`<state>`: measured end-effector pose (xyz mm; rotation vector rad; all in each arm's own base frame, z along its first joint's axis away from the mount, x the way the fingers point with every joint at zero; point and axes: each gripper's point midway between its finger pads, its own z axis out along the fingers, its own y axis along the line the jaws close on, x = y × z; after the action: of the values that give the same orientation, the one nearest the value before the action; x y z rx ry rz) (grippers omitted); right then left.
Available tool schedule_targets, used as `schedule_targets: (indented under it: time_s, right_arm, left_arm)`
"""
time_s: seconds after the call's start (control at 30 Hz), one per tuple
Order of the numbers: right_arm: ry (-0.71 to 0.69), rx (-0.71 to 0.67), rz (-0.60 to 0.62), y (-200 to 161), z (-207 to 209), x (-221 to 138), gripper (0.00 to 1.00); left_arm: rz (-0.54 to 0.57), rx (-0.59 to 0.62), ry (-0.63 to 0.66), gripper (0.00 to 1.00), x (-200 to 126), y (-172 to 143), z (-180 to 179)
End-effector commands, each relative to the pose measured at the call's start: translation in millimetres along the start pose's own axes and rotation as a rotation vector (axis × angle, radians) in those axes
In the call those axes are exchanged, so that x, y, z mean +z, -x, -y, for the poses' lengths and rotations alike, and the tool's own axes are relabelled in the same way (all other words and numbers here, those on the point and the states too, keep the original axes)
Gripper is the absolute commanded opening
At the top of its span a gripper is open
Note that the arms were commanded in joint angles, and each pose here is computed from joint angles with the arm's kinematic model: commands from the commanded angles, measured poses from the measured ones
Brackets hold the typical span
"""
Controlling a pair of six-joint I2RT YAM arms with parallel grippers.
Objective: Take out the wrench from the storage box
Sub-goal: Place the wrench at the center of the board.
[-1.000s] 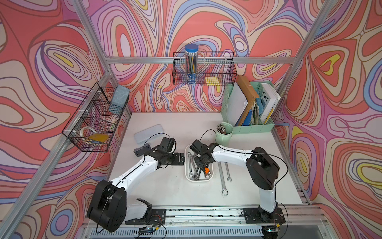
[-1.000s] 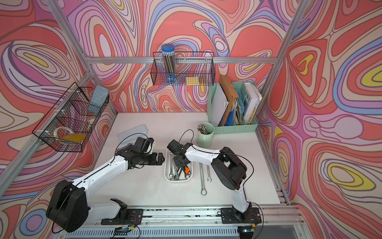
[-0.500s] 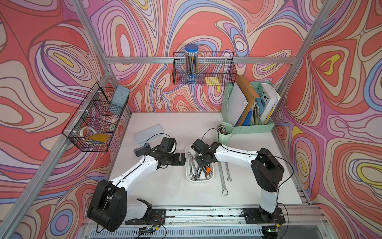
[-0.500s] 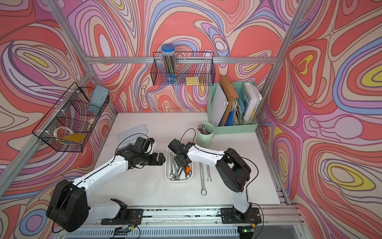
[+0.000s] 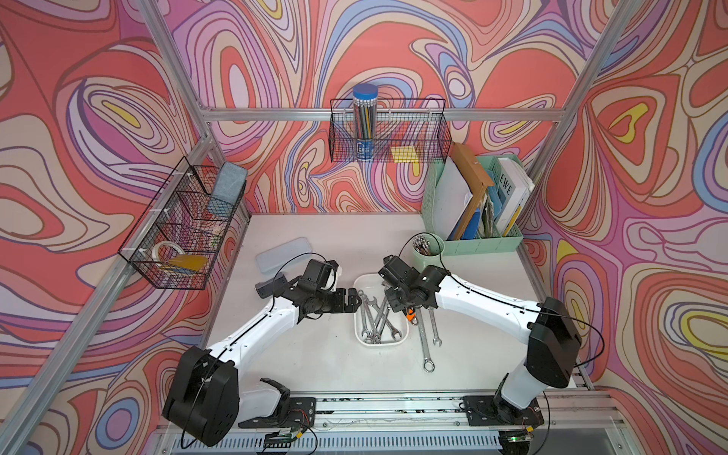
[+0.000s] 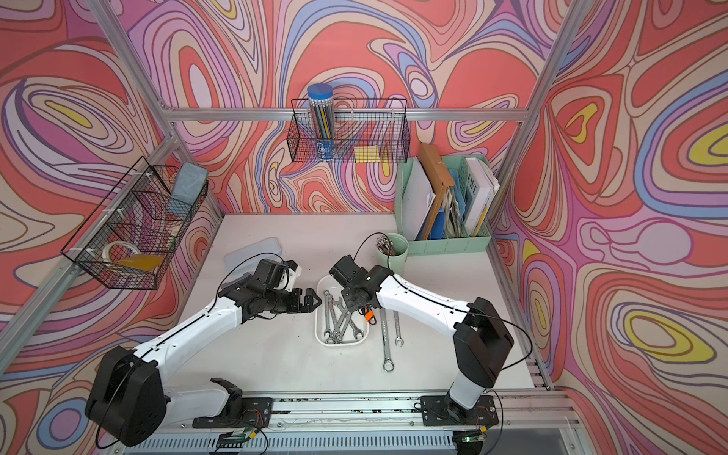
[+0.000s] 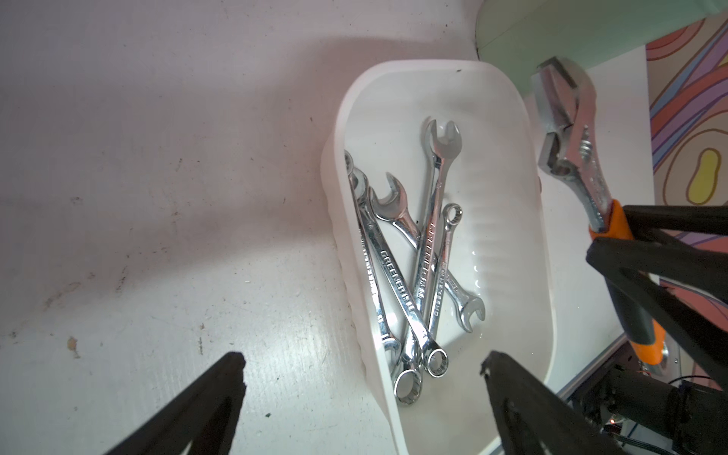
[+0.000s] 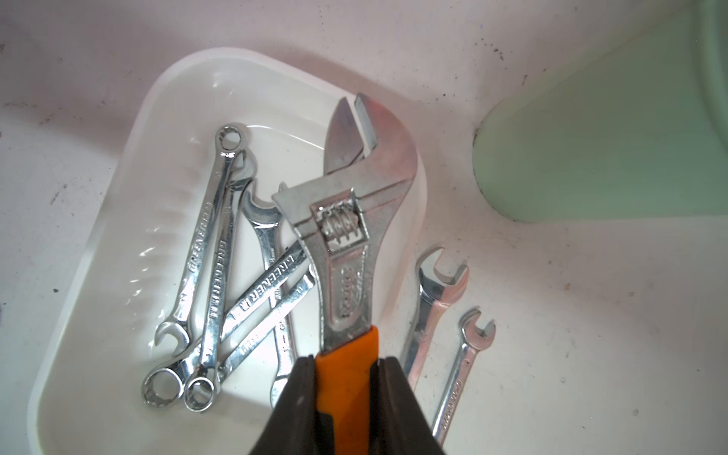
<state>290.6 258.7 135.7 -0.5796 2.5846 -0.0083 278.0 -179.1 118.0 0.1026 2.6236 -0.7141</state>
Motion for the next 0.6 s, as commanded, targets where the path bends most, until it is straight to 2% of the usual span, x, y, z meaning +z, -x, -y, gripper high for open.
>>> schedule_targets:
  time_s: [0.0, 0.23, 0.4, 0.57]
  right_arm:
    - [-0.084, 0.013, 0.013, -8, 27, -13, 0.03]
    - [-0.113, 0.07, -0.02, -37, 69, -11, 0.03]
    - [-0.097, 0.156, -0.052, -65, 94, 4, 0.03]
    - [-0.058, 0.248, -0.081, -73, 106, 21, 0.03]
  left_arm:
    - [0.057, 0.006, -0.076, 0.99, -11, 19, 19]
    - [0.047, -0.003, -0.111, 0.99, -6, 17, 24]
    - [0.056, -0.007, -0.147, 0.99, -6, 20, 30]
    - [0.042, -0.013, -0.162, 0.99, -3, 19, 32]
